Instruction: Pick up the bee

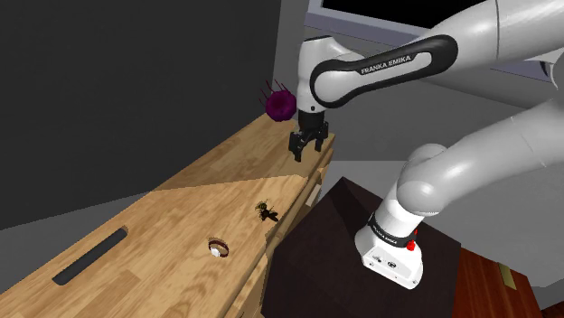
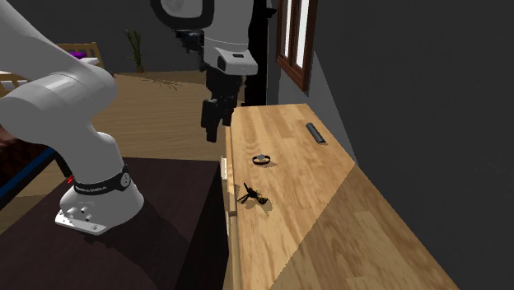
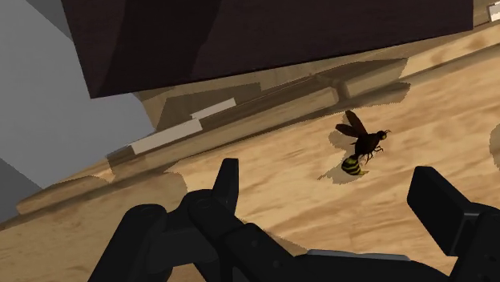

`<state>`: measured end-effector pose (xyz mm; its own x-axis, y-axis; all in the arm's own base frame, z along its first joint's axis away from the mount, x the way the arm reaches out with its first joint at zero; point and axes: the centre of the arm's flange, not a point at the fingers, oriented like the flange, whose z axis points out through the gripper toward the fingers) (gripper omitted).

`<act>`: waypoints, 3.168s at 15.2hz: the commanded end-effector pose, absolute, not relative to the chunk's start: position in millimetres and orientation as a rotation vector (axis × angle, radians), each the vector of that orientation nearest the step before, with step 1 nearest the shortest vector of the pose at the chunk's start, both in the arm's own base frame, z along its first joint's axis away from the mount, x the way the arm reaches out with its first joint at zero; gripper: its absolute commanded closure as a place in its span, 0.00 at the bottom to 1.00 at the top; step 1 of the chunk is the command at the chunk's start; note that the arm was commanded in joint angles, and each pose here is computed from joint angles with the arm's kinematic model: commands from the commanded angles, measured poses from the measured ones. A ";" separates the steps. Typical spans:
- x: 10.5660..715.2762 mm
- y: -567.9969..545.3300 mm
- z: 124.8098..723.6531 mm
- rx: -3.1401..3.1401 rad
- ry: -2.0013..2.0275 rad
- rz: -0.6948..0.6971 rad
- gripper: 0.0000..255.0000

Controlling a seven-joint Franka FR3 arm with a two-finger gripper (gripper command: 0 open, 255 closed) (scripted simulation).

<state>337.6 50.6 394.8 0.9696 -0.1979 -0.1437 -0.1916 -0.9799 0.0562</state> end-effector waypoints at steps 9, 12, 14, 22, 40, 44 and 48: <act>373.9 95.5 275.3 3.067 -0.372 -0.211 0.00; 384.9 108.4 239.6 3.063 -0.393 -0.206 0.00; 392.3 116.9 215.8 3.061 -0.406 -0.202 0.00; 415.8 142.1 138.0 3.053 -0.447 -0.192 0.00; 415.8 142.1 103.3 3.053 -0.447 -0.192 1.00; 415.8 142.1 124.4 3.053 -0.447 -0.192 1.00; 415.8 142.1 145.6 3.053 -0.447 -0.192 1.00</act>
<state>414.9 141.8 140.4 0.9506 -0.2882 -0.1151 -0.2820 -0.9571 0.0669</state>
